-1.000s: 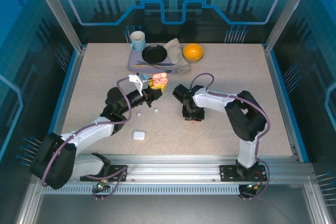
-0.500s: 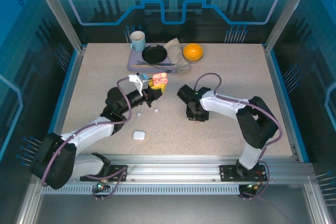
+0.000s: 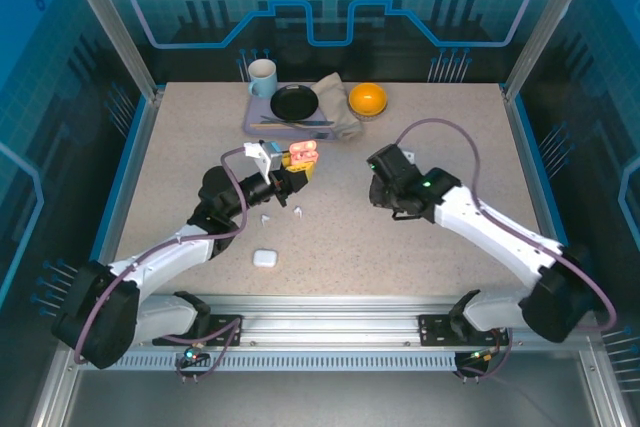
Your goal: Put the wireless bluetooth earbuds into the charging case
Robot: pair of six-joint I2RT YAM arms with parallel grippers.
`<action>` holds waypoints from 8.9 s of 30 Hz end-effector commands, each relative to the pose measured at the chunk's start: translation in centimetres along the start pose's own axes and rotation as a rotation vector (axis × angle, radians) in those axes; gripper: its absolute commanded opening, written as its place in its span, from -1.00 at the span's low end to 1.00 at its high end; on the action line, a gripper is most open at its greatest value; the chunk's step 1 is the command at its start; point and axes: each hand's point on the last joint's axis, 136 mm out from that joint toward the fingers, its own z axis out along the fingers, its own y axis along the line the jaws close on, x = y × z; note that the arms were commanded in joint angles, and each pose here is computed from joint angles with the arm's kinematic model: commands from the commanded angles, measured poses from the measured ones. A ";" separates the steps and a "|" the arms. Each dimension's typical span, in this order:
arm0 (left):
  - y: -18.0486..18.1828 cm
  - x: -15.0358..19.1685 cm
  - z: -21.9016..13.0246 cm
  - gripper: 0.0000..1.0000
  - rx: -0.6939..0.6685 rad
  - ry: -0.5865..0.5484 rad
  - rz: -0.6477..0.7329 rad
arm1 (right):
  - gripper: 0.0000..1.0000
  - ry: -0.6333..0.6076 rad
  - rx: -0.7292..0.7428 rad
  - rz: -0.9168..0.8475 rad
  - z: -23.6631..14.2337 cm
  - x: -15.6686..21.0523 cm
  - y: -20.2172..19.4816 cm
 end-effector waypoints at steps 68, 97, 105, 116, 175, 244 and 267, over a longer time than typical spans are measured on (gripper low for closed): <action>-4.5 -5.2 6.3 -1.00 0.322 -0.080 -0.029 | -0.52 -0.564 -0.583 -0.491 -13.2 -10.9 12.7; -3.9 -5.5 6.9 -1.00 0.300 -0.094 -0.032 | -0.50 -0.517 -0.582 -0.604 -12.6 -7.9 14.5; -3.9 -5.2 7.0 -1.00 0.300 -0.093 -0.036 | -0.31 -0.524 -0.571 -0.606 -12.9 -8.1 14.7; -3.8 -4.9 6.9 -1.00 0.296 -0.090 -0.042 | -0.01 -0.565 -0.544 -0.542 -14.4 -10.0 14.1; 2.1 6.8 14.7 -1.00 0.016 0.326 -0.541 | 0.16 0.031 -0.170 0.096 -2.6 -7.9 -2.5; 18.5 3.3 -13.5 0.98 -1.093 0.338 -1.032 | 0.80 0.313 0.038 -0.079 3.7 15.1 17.9; 22.4 3.9 -18.7 0.98 -1.137 0.226 -1.184 | 0.71 0.463 0.184 -0.075 10.6 23.0 23.2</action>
